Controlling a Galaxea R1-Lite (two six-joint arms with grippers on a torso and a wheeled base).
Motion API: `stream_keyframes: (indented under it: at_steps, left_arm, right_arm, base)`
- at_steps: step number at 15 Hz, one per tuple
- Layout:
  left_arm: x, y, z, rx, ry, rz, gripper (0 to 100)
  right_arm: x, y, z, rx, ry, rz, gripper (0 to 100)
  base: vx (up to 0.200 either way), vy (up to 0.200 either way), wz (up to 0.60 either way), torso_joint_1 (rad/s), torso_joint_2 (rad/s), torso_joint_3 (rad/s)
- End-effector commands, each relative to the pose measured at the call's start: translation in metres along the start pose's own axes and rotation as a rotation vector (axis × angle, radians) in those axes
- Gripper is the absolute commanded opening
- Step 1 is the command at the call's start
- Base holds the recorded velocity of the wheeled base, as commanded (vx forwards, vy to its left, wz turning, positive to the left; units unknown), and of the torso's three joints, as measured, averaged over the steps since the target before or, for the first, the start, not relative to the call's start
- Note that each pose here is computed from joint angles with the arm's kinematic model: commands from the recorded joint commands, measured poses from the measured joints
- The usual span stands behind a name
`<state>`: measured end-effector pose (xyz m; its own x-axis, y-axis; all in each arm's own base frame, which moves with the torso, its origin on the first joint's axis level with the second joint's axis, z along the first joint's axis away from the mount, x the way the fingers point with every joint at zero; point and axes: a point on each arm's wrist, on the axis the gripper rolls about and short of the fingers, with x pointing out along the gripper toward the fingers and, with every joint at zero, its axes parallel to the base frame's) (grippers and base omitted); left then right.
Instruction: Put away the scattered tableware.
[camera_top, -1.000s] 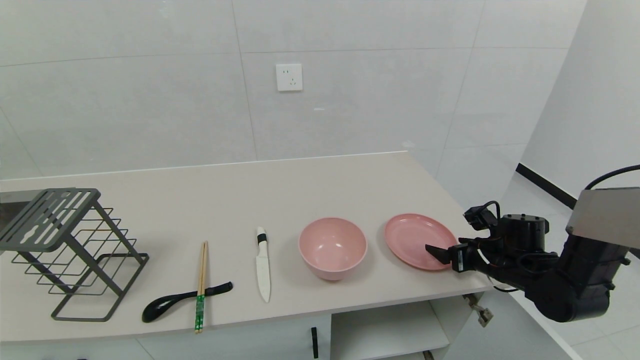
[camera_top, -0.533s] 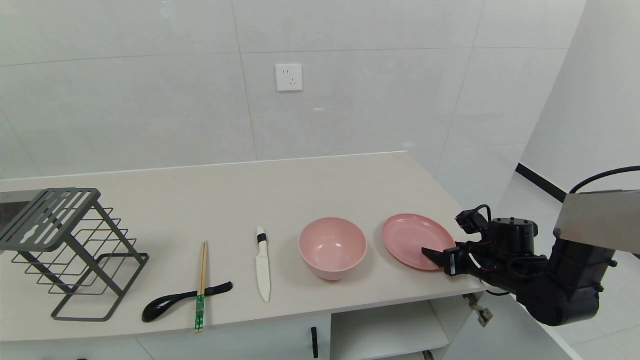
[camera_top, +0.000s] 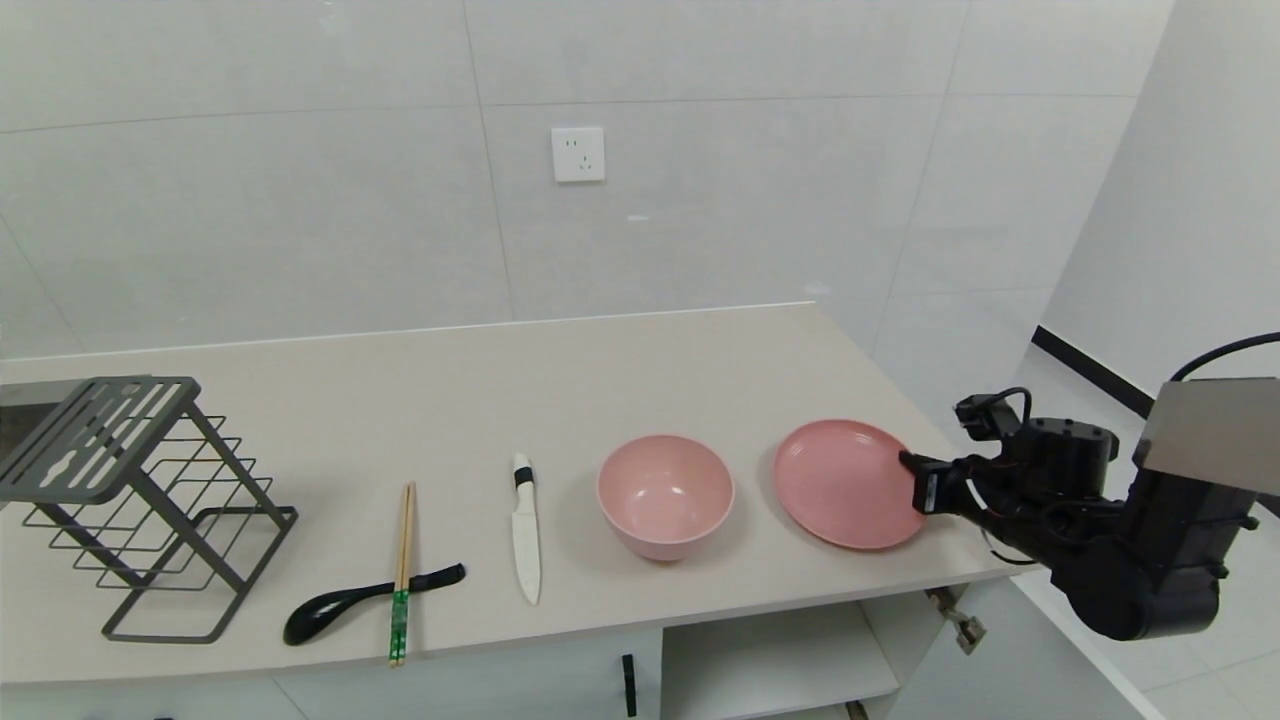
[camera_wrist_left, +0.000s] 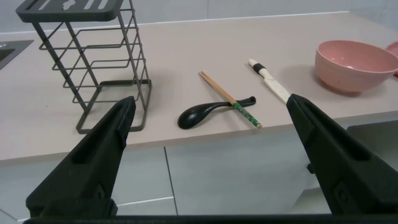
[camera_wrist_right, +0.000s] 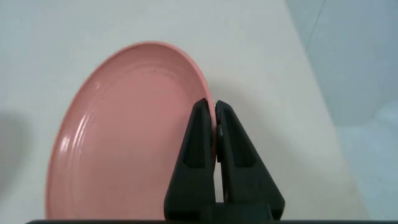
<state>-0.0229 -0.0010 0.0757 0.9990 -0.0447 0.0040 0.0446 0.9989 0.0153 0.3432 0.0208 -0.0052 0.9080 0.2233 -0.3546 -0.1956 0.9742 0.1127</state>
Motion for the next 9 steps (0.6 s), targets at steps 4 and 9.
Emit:
stream_keyframes:
  at_steps: [4, 9]
  left_arm:
    - [0.000, 0.000, 0.000, 0.000, 0.001, -0.001, 100]
    - [0.000, 0.000, 0.000, -0.001, 0.001, -0.001, 100]
  right_arm:
    - [-0.026, 0.011, 0.042, 0.081, -0.232, 0.044, 0]
    - [-0.042, 0.033, 0.054, 0.271, -0.251, 0.124, 0]
  base:
    - [0.000, 0.000, 0.00, 0.000, 0.00, 0.000]
    - [0.000, 0.000, 0.00, 0.000, 0.00, 0.000]
